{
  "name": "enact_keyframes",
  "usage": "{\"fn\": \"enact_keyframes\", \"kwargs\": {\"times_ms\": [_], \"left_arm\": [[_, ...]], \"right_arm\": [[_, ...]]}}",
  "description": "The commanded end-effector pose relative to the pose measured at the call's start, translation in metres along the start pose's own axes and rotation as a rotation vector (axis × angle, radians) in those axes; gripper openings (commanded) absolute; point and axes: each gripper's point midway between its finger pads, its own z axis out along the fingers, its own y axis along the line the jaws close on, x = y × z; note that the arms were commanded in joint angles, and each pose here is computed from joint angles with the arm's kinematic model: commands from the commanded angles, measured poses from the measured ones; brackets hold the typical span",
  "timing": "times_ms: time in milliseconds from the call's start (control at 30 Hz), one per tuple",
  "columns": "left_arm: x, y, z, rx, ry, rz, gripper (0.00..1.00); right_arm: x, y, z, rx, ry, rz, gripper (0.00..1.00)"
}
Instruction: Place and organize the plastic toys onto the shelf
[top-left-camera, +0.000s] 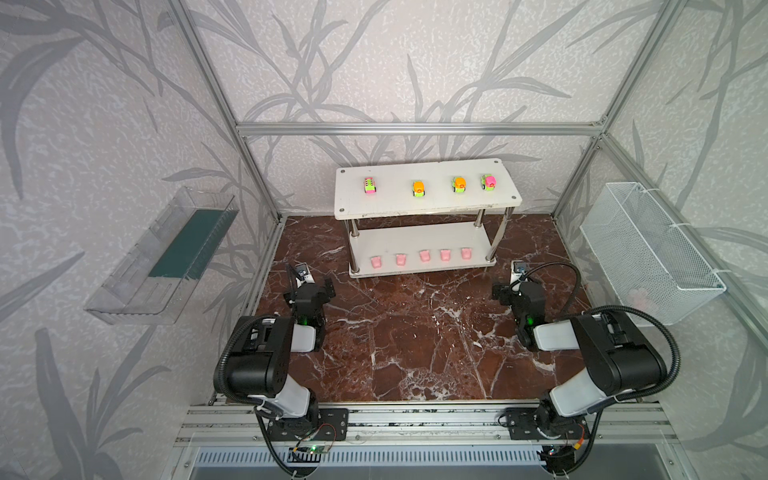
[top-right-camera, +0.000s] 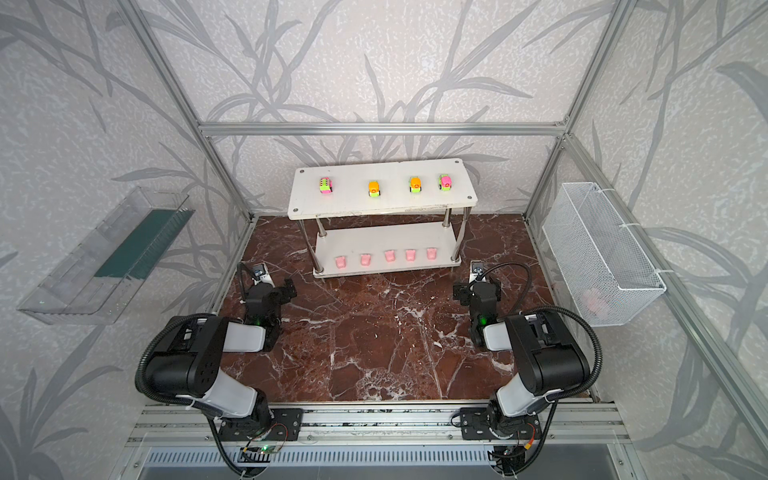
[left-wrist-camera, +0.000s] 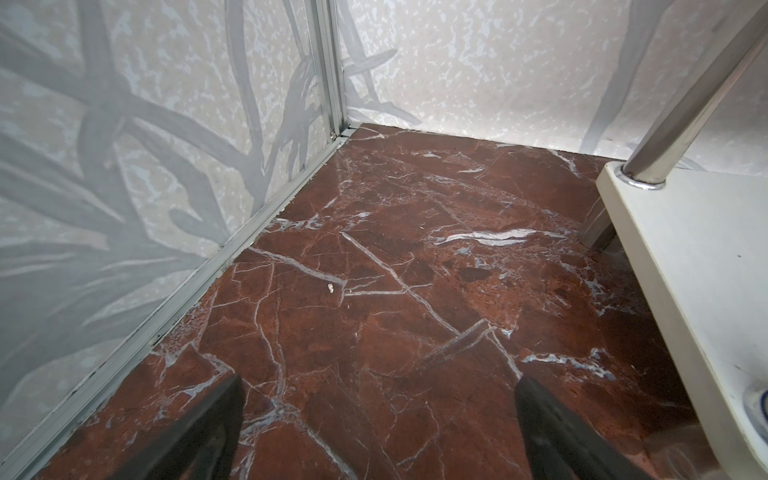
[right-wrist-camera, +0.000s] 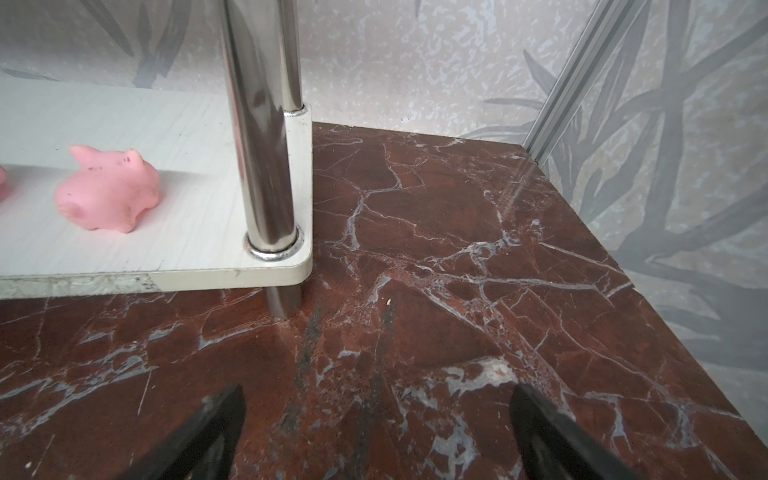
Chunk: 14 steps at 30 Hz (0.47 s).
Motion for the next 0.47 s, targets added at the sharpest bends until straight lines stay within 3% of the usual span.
{"fn": "enact_keyframes", "kwargs": {"times_ms": [0, 433], "left_arm": [[-0.006, -0.0009, 0.0019, 0.004, -0.021, 0.012, 0.99], [-0.0064, -0.0011, 0.0025, 0.004, -0.02, 0.013, 0.99]], "right_arm": [[-0.0063, -0.0019, 0.0002, 0.006, -0.033, 0.003, 0.99], [-0.0059, -0.0019, 0.0004, 0.006, -0.031, 0.002, 0.99]]}}
